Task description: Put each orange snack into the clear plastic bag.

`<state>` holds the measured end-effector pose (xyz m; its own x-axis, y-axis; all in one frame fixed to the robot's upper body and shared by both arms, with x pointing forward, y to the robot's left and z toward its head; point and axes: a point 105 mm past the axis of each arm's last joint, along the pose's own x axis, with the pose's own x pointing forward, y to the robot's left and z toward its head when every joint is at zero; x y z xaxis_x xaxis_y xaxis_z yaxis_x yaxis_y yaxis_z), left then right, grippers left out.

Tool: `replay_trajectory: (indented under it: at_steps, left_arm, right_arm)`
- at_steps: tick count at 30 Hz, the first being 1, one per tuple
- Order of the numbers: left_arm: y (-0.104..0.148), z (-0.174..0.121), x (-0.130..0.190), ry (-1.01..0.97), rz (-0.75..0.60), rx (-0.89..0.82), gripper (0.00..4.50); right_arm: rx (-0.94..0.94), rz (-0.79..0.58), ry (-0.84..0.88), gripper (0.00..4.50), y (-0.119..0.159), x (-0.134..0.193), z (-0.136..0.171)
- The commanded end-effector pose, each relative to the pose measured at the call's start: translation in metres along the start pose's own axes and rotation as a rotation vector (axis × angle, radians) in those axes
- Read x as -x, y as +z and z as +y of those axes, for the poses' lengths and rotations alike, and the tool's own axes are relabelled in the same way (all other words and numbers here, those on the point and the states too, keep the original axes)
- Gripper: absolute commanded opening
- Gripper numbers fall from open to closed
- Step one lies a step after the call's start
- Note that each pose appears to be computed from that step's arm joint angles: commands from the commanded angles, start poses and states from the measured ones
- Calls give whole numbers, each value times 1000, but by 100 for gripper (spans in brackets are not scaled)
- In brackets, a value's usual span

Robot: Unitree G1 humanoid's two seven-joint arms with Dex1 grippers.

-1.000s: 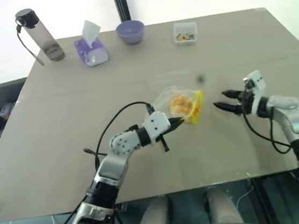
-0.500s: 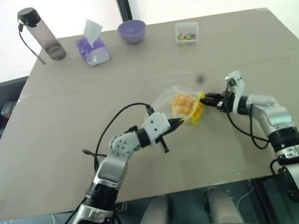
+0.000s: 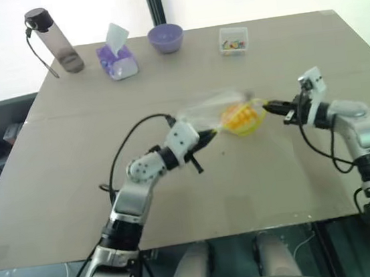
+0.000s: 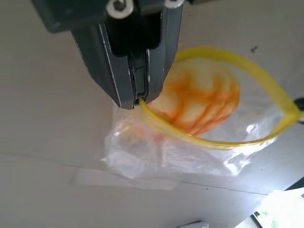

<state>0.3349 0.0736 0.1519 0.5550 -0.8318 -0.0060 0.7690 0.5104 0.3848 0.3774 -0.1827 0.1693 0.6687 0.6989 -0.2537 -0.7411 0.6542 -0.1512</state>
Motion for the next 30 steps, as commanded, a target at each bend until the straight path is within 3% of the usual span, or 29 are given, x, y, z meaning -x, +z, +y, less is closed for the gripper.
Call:
replay_trajectory:
  at_steps: [1,8,14,18,23,24,30]
  left_arm:
    - [29,10,2,-33,-46,-29,0]
    - [63,29,-3,-61,-72,-68,0]
    - [77,34,-7,-55,-103,-53,0]
    - [74,30,-8,-58,-102,-62,0]
    - [66,21,-7,-65,-94,-40,0]
    - [66,21,-6,-64,-94,-36,0]
    - [67,17,-6,-70,-104,-48,0]
  right_arm:
    - [89,39,-18,4,41,21,-7]
    - [197,66,-42,4,98,45,-9]
    - [219,126,-19,4,103,56,-5]
    - [227,157,-8,180,95,58,-6]
    - [245,63,21,424,113,58,-1]
    - [241,56,25,445,115,59,0]
    - [276,-92,188,445,147,47,37]
